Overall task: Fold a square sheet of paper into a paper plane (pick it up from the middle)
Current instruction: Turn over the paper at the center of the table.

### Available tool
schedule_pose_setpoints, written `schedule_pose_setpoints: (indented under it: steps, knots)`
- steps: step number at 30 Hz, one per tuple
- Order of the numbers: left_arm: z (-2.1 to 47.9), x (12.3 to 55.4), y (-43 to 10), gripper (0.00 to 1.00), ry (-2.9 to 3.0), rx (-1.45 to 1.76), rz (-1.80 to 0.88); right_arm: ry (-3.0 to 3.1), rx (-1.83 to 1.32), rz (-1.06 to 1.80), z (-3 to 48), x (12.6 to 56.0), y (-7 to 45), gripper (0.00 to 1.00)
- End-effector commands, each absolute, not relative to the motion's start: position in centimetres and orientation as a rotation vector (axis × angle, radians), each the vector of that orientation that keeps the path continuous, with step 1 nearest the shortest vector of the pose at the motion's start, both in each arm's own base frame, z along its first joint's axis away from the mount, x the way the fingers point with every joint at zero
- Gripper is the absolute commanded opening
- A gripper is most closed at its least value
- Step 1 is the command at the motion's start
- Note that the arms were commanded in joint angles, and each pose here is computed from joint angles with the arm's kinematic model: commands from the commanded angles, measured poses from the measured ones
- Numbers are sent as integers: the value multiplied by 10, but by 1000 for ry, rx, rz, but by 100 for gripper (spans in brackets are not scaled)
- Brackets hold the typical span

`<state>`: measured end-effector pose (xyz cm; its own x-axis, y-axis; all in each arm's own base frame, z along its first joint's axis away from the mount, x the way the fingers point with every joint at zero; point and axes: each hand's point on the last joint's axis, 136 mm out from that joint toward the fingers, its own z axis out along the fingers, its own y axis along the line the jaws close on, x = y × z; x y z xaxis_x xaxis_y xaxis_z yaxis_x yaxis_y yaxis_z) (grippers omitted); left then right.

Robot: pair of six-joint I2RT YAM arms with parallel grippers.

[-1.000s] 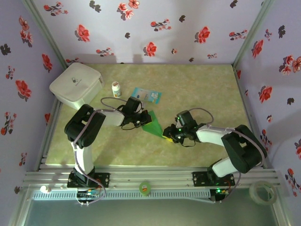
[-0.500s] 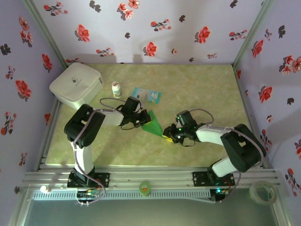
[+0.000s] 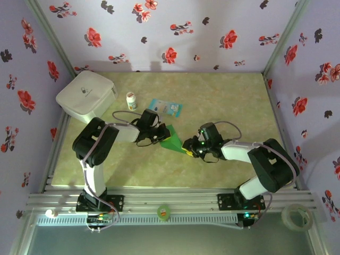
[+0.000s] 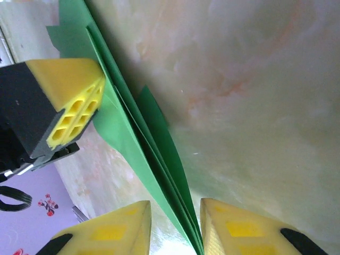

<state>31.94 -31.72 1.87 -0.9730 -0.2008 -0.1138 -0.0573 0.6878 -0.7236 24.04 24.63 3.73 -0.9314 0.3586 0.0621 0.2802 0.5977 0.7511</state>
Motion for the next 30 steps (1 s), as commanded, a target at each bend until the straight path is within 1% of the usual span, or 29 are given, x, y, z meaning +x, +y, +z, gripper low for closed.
schedule_pose_setpoints:
  steps: [1, 8, 12, 25, 30]
  knots:
    - [-9, 310, -303, 3, 2796, -274, -1083, 2679, 544, 1280, 39, 246, 245, 30]
    - [-2, 312, -307, 3, 2777, -277, -1115, 2659, 475, 1382, 43, 248, 257, 29]
    - [-3, 312, -307, 3, 2779, -283, -1120, 2672, 467, 1381, 39, 246, 258, 29]
    - [-2, 310, -304, 3, 2778, -291, -1118, 2784, 442, 1210, 28, 231, 240, 34]
    - [-2, 310, -302, 3, 2777, -295, -1117, 2810, 430, 1235, 28, 225, 242, 35]
